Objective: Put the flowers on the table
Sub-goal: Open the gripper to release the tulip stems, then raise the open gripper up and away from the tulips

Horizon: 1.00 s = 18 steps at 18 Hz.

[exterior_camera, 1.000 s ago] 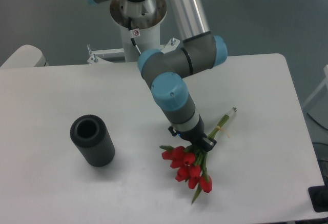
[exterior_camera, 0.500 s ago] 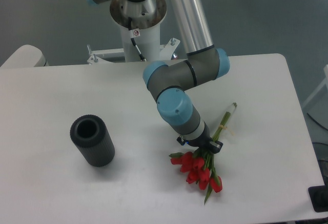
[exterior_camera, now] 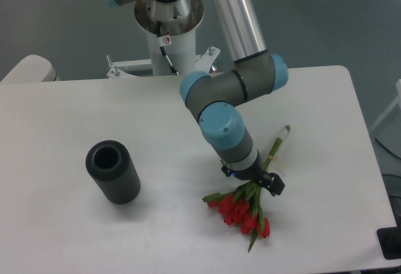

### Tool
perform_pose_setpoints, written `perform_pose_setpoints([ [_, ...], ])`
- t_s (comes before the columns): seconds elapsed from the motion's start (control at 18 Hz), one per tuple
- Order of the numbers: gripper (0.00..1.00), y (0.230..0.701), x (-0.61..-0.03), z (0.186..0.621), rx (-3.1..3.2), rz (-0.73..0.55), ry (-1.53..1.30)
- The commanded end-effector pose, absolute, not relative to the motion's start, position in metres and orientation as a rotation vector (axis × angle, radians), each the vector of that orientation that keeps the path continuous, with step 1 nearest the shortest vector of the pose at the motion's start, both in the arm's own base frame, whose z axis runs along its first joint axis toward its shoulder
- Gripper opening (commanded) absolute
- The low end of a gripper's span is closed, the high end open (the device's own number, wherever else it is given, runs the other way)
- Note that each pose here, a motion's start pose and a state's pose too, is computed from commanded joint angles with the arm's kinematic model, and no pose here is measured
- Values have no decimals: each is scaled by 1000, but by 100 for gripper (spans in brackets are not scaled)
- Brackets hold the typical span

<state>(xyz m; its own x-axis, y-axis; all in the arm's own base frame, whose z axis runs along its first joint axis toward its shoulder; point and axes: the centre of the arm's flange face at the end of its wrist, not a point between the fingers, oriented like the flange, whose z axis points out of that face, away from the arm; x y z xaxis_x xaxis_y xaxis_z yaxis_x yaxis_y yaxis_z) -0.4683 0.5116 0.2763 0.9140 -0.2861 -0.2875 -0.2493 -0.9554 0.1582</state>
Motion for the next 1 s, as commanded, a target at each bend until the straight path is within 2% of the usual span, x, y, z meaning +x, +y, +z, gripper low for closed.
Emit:
perform_pose_setpoints([
  [0.22, 100, 512, -512, 330, 3081, -336, -409],
  [0.33, 100, 499, -534, 348, 3075, -301, -506],
  [0.61, 100, 465, -568, 365, 3129, -266, -649],
  [1.0, 100, 423, -595, 382, 3147, -294, -923],
])
